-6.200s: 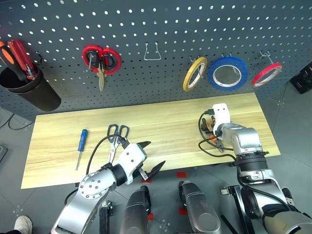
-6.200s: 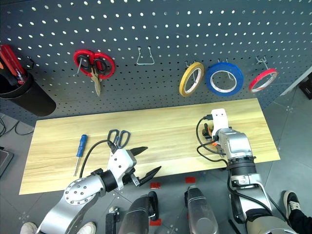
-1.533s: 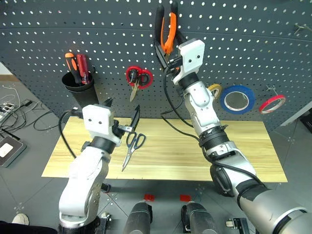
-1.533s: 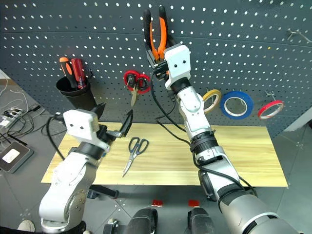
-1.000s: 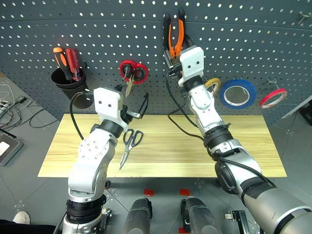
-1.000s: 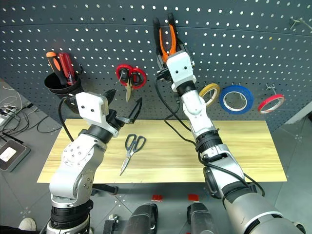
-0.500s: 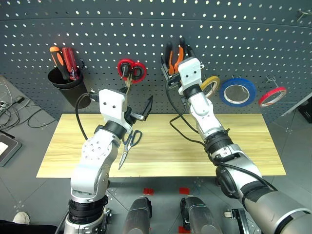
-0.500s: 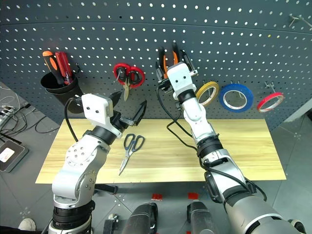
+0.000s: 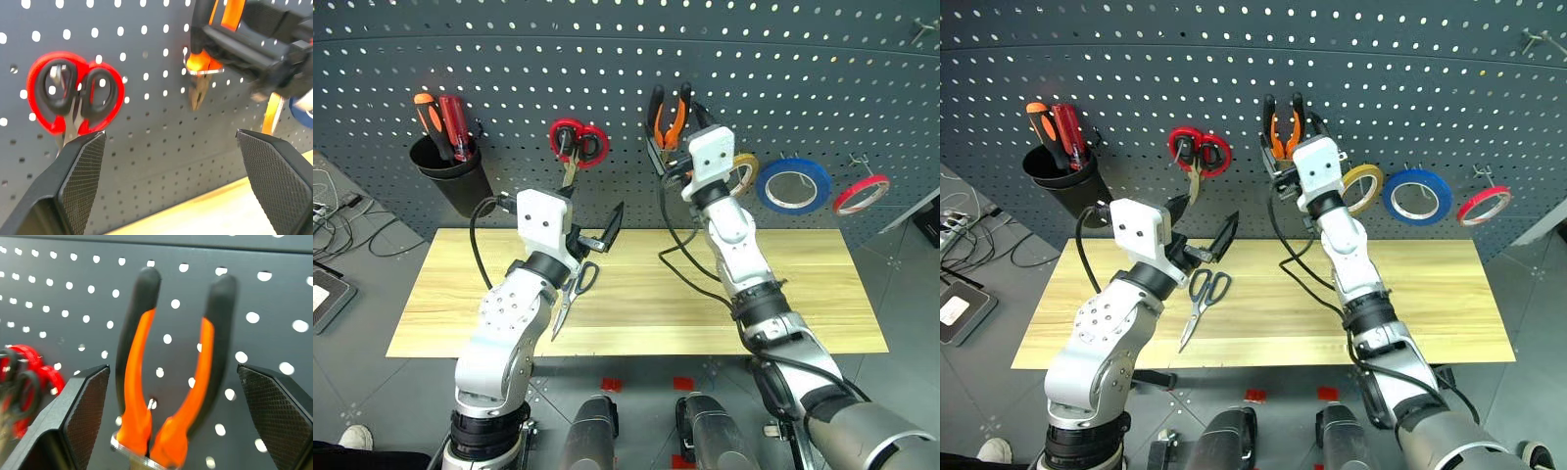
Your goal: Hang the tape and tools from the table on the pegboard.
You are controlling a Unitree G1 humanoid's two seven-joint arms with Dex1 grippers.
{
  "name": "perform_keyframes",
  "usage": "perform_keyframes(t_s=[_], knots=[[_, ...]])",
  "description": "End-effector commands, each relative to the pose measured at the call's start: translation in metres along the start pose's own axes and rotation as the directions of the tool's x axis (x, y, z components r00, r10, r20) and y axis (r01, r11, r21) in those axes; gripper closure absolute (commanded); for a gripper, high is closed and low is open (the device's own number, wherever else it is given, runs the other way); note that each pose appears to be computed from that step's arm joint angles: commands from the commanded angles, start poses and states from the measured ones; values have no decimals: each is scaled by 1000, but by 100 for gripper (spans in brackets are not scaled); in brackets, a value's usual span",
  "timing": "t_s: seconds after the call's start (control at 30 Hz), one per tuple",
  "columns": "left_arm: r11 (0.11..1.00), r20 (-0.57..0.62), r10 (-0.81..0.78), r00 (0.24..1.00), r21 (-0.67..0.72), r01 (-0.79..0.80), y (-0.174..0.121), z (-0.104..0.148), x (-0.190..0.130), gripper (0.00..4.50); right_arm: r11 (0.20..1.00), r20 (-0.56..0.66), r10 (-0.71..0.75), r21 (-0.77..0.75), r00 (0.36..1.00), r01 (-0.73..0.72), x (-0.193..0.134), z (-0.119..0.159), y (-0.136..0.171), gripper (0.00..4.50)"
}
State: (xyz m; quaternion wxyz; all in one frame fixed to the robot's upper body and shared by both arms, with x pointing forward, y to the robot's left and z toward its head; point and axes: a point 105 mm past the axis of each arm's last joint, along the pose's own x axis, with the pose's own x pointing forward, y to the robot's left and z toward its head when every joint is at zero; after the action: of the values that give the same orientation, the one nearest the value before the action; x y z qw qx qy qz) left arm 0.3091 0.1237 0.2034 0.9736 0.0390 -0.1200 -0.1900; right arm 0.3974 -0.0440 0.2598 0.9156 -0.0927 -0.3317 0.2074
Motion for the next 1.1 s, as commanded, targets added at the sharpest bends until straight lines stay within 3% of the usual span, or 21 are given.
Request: perform_keyframes(t_s=[0.03,0.23,0.4,0.53,0.7,0.9,1.1], knots=[[1000,40,-12,999,-7,12,-5,12,-6,0,999,75,36,-3,997,-36,-2,30,-6,4],[1000,4,6,1000,-25,-6,-7,3,-11,0,995,65,99,8,993,-100,-15,43,-12,4],[989,-92,111,990,-90,-120,5,-17,-16,0,944,56,316,84,947,-319,-36,49,5,4],[976,-202,175,964,-91,-197,12,-40,-22,0,859,13,493,151,870,-489,-67,40,20,4],[961,-366,215,905,-85,-263,24,-77,-27,0,673,-72,733,225,677,-705,-125,9,40,4],[960,-501,214,839,-49,-275,36,-111,-46,0,616,-72,779,276,623,-738,-138,-3,40,4],[962,-601,211,771,-14,-274,42,-136,-60,0,563,-11,812,280,584,-778,-141,4,48,4]])
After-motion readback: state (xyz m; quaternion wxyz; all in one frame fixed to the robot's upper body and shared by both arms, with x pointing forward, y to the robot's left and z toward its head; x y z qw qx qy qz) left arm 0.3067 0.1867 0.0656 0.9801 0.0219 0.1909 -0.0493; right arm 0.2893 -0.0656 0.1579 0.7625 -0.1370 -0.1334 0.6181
